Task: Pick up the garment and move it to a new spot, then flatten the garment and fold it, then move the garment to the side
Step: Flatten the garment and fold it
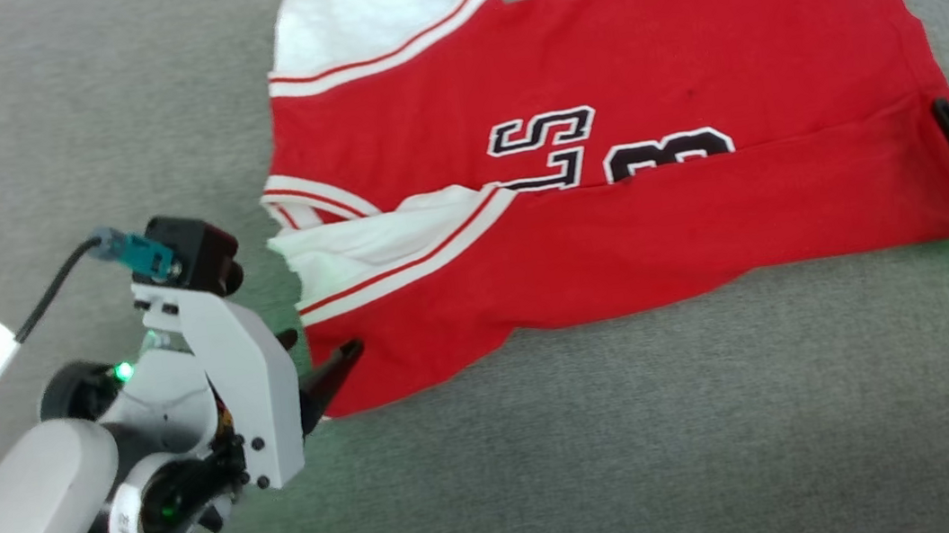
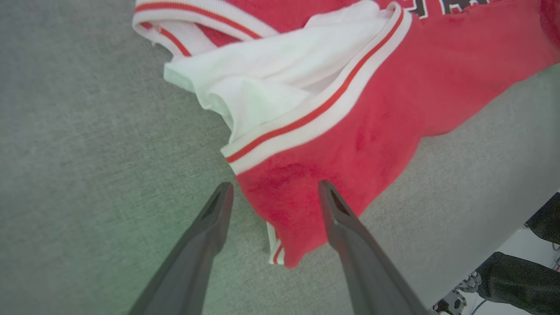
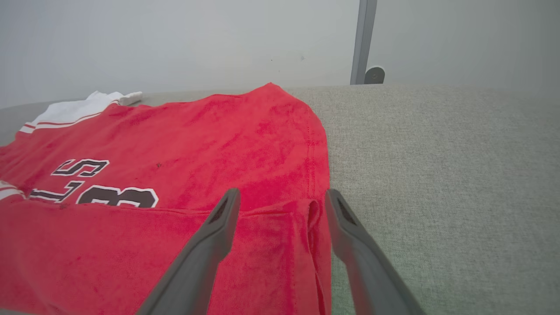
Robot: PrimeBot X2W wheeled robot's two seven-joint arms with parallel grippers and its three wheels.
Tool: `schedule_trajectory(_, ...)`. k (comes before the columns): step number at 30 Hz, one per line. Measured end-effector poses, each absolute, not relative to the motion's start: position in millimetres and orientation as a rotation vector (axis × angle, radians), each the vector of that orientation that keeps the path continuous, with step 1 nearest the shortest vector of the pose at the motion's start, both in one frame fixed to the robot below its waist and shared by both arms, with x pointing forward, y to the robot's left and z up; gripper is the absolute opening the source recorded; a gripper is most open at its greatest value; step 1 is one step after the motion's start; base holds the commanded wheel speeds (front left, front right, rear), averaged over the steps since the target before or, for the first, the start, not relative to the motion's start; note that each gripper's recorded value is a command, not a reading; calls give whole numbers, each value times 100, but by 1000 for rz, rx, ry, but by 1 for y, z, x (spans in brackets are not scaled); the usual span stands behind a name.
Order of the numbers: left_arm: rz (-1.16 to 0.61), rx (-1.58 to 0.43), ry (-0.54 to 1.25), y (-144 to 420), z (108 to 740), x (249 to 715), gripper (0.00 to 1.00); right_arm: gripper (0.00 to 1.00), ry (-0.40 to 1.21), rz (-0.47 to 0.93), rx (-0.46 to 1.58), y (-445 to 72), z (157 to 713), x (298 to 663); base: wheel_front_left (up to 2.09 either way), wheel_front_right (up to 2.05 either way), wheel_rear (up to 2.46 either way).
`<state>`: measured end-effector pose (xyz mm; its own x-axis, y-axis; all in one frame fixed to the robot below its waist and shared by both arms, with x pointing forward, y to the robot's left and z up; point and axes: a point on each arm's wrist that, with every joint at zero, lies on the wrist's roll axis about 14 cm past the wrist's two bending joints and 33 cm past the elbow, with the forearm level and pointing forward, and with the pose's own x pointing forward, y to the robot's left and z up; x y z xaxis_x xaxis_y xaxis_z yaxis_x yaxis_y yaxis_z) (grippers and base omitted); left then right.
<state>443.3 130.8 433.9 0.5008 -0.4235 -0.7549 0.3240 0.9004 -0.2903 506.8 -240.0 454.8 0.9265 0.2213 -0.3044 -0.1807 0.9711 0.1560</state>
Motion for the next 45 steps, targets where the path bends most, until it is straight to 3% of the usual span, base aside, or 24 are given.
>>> schedule_trajectory(12, -527, -213, 1066, 109, 388, 440, 100, 100, 364, 141, 111, -268, 446, 495, 0, 0, 0)
schedule_trajectory(13, -534, -211, 1066, 108, 387, 440, 85, 100, 376, 143, 105, -268, 445, 494, 0, 0, 0)
schedule_trajectory(14, -547, -204, 1065, 106, 387, 439, 38, 100, 396, 152, 97, -267, 443, 492, 0, 0, 0)
schedule_trajectory(15, -553, -200, 1062, 106, 387, 439, 0, 100, 425, 168, 87, -263, 439, 490, 0, 0, 0)
schedule_trajectory(34, -580, -228, 1004, 102, 385, 438, 0, 100, 897, 331, -152, -247, 391, 471, 0, 0, 0)
schedule_trajectory(35, -577, -231, 1003, 103, 384, 438, 0, 87, 902, 337, -150, -245, 390, 472, 0, 0, 0)
schedule_trajectory(36, -579, -233, 1002, 103, 384, 438, 0, 47, 910, 340, -148, -244, 389, 473, 0, 0, 0)
schedule_trajectory(37, -576, -238, 998, 103, 384, 438, 0, 27, 914, 339, -144, -244, 388, 474, 0, 0, 0)
schedule_trajectory(38, -574, -243, 994, 103, 383, 439, 0, 0, 918, 341, -148, -243, 387, 475, 0, 0, 0)
schedule_trajectory(45, -568, -250, 975, 105, 385, 438, 0, 0, 914, 355, -142, -237, 389, 475, 0, 0, 0)
